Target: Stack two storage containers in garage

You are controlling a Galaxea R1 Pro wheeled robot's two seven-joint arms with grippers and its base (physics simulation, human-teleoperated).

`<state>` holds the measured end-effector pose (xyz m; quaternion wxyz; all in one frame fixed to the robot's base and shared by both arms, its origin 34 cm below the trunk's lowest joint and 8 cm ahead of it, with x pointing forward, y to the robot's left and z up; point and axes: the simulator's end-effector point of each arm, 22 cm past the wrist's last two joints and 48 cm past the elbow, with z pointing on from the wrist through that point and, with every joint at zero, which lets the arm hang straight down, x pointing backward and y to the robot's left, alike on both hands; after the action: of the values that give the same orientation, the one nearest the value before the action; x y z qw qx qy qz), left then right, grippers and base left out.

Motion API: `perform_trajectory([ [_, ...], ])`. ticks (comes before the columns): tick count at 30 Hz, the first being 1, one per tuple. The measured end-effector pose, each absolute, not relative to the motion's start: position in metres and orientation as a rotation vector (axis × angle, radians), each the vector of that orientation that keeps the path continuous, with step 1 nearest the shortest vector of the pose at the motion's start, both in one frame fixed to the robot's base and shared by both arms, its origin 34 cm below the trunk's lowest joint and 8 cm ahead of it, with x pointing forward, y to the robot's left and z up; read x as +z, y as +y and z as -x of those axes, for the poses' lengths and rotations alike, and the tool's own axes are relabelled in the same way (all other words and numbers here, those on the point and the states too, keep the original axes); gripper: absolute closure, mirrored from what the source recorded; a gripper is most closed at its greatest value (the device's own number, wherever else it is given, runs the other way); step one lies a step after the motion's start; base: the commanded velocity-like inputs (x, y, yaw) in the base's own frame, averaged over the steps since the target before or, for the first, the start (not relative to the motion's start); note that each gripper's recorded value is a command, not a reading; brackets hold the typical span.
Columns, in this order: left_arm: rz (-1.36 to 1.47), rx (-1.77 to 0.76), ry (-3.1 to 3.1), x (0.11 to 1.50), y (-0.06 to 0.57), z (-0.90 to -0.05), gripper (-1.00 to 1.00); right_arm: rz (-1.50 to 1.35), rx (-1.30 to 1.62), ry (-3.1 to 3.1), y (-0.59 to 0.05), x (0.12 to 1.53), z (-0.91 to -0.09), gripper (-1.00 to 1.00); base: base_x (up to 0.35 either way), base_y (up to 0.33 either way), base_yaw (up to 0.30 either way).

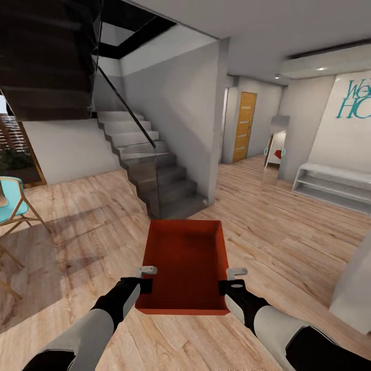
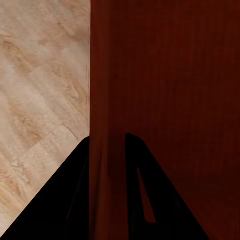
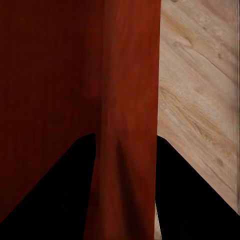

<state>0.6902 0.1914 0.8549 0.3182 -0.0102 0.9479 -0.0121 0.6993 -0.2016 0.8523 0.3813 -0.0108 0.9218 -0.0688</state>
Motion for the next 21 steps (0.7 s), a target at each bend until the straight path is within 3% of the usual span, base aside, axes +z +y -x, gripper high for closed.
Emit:
perform_trajectory([
  [21, 0.027, -0.032, 2.494, 0.8549, 0.1914, -0.6902, 1.0, 0.027, -0.175, 2.353, -0.2016, 0.8522, -0.6992, 1.0, 0.0, 0.0, -0.288],
])
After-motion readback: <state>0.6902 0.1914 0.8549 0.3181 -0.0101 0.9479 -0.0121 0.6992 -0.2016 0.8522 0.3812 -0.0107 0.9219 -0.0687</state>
